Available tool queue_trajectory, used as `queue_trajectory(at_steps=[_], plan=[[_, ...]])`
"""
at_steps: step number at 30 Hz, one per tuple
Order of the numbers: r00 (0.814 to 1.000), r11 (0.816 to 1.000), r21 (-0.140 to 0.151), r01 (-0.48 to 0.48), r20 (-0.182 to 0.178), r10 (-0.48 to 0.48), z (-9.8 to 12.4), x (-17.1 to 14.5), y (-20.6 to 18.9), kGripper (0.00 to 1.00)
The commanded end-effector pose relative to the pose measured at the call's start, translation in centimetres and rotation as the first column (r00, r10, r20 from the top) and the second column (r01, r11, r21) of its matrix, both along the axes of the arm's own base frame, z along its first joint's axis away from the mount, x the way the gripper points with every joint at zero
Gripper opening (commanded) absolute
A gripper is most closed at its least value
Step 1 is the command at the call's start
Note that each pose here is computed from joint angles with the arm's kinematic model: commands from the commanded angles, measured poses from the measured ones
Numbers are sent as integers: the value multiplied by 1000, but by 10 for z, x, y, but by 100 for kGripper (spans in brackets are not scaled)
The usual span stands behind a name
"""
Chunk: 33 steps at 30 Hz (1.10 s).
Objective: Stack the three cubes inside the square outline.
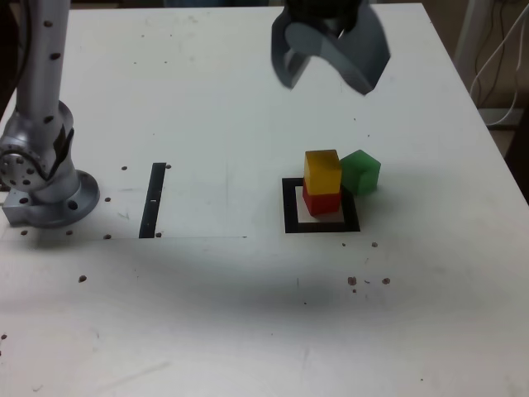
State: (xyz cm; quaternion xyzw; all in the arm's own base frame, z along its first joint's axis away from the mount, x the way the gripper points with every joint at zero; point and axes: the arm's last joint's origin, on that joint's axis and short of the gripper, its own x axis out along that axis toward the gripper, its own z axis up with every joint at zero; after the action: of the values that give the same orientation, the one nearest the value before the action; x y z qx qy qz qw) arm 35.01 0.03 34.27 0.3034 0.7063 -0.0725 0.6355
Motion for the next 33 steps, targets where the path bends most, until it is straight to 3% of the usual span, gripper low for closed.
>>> queue_trajectory(at_steps=[1,4,7,11,19,33], plan=[[965,969,-14,246,-84,-246,-2,6,0,99],[945,951,-40,307,-101,-310,-8,14,-1,99],[937,943,-72,325,-110,-332,-21,25,-3,98],[927,935,-93,343,-129,-353,-45,41,-6,97],[911,927,-98,362,-175,-374,-82,60,-8,99],[912,933,-94,348,-198,-360,-118,62,-7,95]])
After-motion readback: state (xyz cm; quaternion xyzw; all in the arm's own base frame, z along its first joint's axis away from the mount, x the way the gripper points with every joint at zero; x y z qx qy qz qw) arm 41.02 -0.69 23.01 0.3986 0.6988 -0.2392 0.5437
